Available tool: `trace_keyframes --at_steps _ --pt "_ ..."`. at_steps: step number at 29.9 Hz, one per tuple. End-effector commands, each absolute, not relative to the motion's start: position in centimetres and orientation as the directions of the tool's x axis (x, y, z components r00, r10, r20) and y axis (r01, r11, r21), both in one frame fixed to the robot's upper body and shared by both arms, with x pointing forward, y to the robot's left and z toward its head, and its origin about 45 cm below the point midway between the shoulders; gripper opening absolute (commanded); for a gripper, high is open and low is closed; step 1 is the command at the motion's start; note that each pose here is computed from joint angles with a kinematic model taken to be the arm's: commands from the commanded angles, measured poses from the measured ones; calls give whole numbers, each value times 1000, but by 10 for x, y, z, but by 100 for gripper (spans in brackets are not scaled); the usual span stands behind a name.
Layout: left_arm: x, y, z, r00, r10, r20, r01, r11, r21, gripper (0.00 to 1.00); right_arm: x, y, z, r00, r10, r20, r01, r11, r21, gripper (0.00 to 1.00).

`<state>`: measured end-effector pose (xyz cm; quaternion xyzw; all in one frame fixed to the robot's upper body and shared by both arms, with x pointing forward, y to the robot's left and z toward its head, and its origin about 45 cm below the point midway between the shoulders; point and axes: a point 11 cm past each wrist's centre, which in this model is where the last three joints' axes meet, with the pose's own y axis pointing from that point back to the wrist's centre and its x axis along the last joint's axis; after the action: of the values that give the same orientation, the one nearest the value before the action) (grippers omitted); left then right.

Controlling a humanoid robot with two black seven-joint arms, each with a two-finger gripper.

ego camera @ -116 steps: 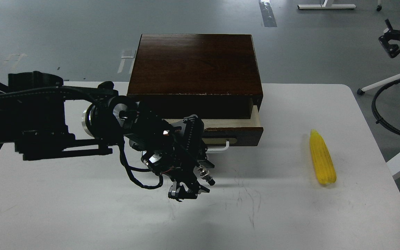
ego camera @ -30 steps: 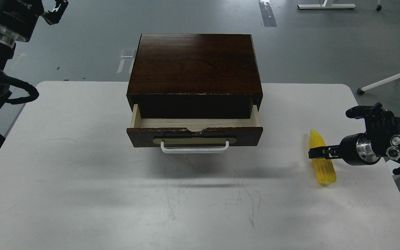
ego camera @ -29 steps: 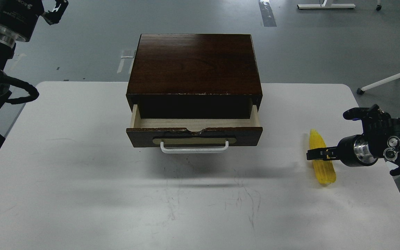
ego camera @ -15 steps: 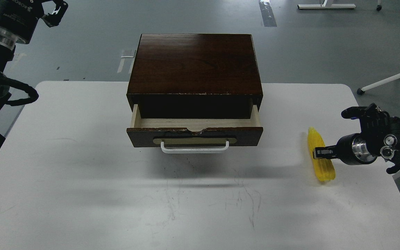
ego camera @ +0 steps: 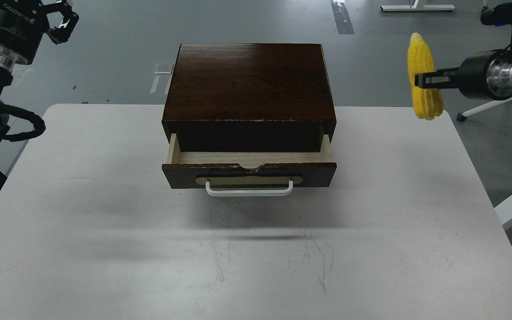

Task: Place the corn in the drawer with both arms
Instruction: 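Grasp the corn cob with the right gripper and lift it, then carry the corn over the open drawer with the right gripper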

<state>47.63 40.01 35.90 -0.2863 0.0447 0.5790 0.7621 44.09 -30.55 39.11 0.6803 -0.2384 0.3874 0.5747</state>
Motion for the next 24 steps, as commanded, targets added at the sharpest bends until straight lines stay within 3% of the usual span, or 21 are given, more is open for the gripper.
trace_keyframes --at_steps 1,11,15,24 --pt "476 409 342 283 871 -401 -937 162 -310 98 443 -249 421 506 212 836 -771 -324 548 0" --pt "474 406 324 270 871 -410 -949 169 -265 98 412 -112 445 352 389 851 -618 -587 523 0" --pt "474 405 323 272 871 -409 -949 173 -264 98 386 -63 447 190 517 835 -526 -664 531 0" --pt "475 401 320 276 868 -412 -949 179 -258 98 352 -24 403 -101 746 658 -387 -639 665 0"
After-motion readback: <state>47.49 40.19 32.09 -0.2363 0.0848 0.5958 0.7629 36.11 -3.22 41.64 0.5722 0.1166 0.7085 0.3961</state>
